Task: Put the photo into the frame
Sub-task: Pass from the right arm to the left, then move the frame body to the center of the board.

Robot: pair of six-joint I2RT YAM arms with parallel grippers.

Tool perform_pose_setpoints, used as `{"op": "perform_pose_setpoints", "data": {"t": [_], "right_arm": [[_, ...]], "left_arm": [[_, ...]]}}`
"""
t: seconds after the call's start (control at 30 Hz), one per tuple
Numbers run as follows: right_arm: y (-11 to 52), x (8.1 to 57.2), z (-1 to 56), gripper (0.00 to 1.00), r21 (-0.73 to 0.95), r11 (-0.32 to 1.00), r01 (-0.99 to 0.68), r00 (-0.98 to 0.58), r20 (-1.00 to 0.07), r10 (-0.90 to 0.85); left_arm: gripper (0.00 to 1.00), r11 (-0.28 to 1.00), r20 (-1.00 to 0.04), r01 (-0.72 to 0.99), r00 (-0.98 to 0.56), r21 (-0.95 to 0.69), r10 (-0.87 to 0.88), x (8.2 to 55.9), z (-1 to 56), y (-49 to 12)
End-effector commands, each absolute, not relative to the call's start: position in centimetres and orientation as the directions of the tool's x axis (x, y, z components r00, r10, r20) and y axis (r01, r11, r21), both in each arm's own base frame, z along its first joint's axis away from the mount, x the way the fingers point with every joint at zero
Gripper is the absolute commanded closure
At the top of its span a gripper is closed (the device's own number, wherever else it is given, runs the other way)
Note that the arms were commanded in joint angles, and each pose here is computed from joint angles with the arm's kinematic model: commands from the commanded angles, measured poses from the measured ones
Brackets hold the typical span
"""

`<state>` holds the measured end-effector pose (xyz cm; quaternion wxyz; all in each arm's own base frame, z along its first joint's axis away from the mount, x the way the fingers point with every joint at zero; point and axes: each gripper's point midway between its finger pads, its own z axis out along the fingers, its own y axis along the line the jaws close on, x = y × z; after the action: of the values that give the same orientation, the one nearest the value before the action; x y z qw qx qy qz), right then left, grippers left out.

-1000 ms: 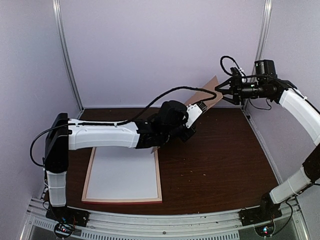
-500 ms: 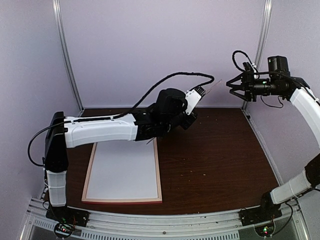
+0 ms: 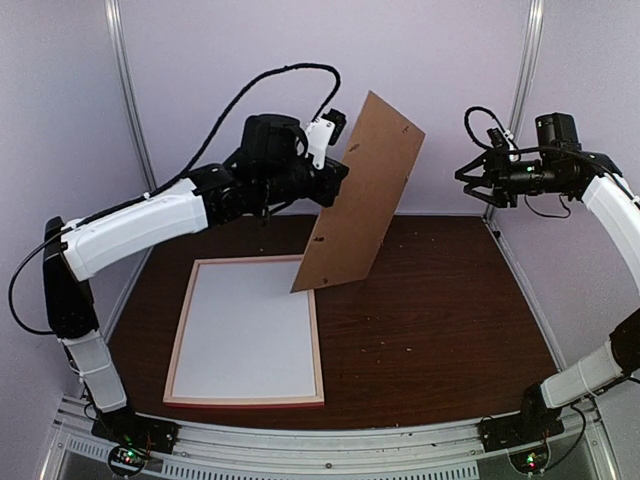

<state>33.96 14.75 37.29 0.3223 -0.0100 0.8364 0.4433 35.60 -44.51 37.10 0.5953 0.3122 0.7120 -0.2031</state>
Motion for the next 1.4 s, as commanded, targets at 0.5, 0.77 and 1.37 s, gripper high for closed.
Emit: {"op": "perform_pose_setpoints", "data": {"t": [0.5,0.77,1.37], "right_arm": [[14.6,35.5,32.9,0.48,0.726,0.639,-0.256,-0.810,-0.522,0.268],[18.1,34.8,26.8,0.48,0.644,0.729,-0.233,-0.853,-0.495,0.166],[37.0,30.7,11.8,0.53,0.379,0.837,-0.395,-0.884,-0.405,-0.234]], "left_arm": [[1.00,0.593,-0.917,0.712,-0.377,-0.376,-0.129,31.4,45.9,-31.9],[1.00,0.661,-0.861,0.574,-0.449,-0.483,-0.238,31.2,45.8,-23.0],[1.00,0.857,-0.871,0.318,-0.418,-0.405,-0.257,30.1,44.9,-10.9]]}}
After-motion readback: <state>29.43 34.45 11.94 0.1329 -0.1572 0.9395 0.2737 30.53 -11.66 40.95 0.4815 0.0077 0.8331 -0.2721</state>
